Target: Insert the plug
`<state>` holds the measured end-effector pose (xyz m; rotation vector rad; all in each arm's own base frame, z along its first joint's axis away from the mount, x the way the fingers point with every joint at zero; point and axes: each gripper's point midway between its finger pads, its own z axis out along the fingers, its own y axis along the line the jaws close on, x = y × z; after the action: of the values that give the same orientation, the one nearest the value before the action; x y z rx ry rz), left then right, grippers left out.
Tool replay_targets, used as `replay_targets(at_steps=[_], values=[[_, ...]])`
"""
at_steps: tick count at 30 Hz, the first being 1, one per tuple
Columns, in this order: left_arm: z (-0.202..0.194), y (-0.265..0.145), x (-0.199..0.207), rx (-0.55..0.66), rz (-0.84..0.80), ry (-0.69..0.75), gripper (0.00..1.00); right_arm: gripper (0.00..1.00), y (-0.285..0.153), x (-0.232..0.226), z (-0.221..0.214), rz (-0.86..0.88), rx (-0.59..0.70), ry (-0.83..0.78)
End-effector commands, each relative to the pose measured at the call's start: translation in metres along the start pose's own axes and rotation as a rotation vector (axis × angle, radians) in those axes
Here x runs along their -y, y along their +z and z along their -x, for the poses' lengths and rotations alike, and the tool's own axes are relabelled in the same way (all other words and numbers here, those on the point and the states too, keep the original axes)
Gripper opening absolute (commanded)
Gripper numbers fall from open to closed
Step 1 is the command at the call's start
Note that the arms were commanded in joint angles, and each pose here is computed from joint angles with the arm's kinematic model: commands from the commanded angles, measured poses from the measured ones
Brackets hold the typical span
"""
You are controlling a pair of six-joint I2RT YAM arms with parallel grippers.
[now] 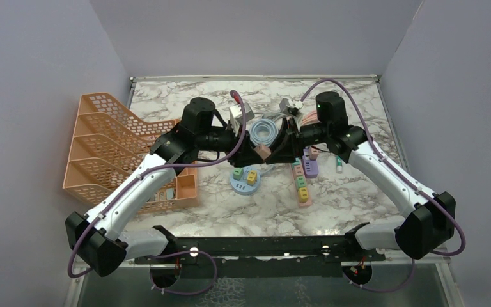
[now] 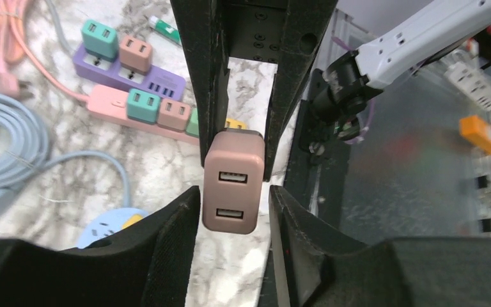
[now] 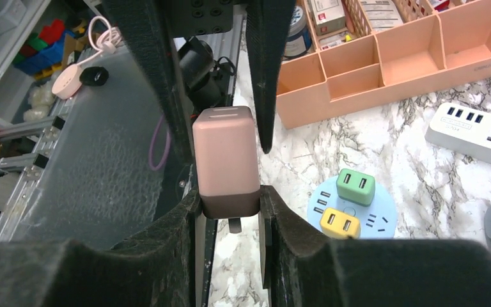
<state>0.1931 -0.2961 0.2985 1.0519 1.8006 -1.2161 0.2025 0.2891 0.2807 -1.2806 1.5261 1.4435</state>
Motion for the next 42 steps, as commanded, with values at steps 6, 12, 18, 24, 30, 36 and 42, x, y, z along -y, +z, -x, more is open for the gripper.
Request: replay_targets(at_steps=[6, 12, 18, 24, 30, 36, 42], values=[[0.014, 0.003, 0.005, 0.020, -0.028, -0.031, 0.55, 0.01, 0.004, -0.005, -0.003, 0.025, -0.005, -0.014], [0.010, 0.008, 0.004, 0.008, -0.045, -0.052, 0.48, 0.01, 0.010, -0.007, -0.006, 0.043, -0.022, -0.011], [0.005, 0.009, 0.000, 0.005, -0.036, -0.028, 0.02, 0.10, 0.010, -0.003, -0.008, 0.012, -0.032, -0.009], [0.003, 0.001, -0.030, 0.020, 0.143, 0.066, 0.00, 0.58, 0.002, 0.024, -0.011, -0.202, -0.049, -0.010], [0.001, -0.021, -0.082, 0.024, 0.403, 0.104, 0.00, 0.63, -0.019, 0.055, -0.009, -0.472, -0.030, -0.032], [-0.031, -0.030, -0.147, -0.081, 0.495, -0.009, 0.00, 0.63, -0.050, 0.085, -0.005, -0.745, -0.005, -0.037], [-0.060, -0.032, -0.215, -0.175, 0.566, -0.078, 0.00, 0.63, -0.064, 0.087, 0.000, -0.829, 0.017, -0.062]])
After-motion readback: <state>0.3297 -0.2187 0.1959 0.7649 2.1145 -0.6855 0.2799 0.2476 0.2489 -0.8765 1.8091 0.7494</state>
